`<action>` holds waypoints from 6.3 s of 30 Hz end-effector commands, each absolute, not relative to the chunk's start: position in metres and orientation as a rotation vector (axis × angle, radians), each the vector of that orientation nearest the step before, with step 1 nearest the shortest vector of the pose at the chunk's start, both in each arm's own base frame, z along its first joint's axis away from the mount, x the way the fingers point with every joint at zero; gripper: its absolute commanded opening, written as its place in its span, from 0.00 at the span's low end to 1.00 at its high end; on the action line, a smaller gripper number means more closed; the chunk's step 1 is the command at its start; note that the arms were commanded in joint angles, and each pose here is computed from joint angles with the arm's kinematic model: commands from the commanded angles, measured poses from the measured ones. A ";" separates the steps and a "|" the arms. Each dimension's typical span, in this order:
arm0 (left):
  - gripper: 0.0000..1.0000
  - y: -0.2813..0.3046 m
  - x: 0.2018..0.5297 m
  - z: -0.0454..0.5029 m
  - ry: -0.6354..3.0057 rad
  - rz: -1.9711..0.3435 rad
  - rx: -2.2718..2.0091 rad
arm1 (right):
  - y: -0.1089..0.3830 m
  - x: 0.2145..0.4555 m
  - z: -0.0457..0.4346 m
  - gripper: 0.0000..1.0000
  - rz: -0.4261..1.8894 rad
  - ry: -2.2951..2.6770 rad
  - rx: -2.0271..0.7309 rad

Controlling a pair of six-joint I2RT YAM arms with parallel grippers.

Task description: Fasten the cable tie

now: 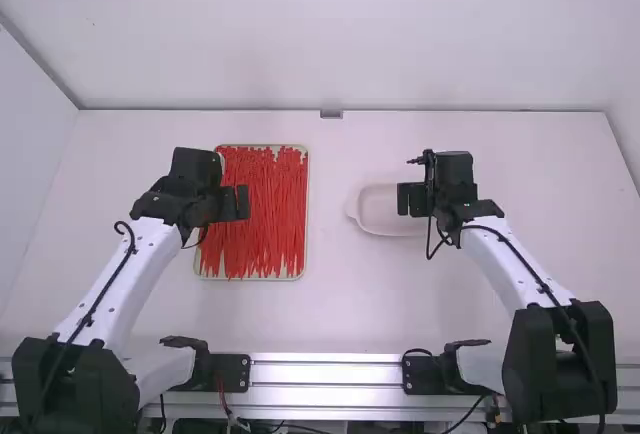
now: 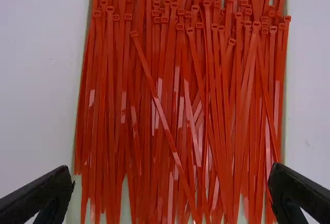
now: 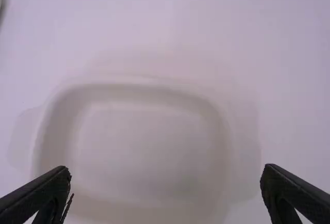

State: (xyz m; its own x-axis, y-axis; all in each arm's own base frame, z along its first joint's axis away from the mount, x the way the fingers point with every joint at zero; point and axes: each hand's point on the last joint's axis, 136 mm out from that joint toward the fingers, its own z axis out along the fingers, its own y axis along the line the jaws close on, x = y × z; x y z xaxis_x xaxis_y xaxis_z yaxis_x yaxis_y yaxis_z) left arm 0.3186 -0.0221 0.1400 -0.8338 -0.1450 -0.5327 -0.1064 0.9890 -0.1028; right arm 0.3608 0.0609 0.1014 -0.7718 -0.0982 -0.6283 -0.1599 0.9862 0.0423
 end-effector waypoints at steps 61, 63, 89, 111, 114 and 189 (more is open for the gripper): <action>0.99 -0.037 0.342 0.149 2.472 -0.187 -0.108 | 0.074 0.382 0.123 0.98 0.168 2.367 -0.203; 0.99 -0.030 0.342 0.145 2.478 -0.142 -0.145 | 0.077 0.384 0.121 0.98 0.159 2.367 -0.211; 0.99 0.003 0.407 0.103 2.659 -0.032 -0.226 | 0.080 0.383 0.118 0.98 0.079 2.371 -0.219; 0.97 -0.010 0.471 0.103 2.501 -0.122 -0.078 | 0.078 0.374 0.110 0.98 0.073 2.419 -0.224; 0.98 -0.015 0.477 0.100 2.487 -0.153 -0.051 | 0.078 0.374 0.110 0.98 0.072 2.419 -0.224; 0.44 -0.020 0.497 0.004 2.544 -0.207 -0.149 | 0.077 0.373 0.109 0.98 0.070 2.426 -0.224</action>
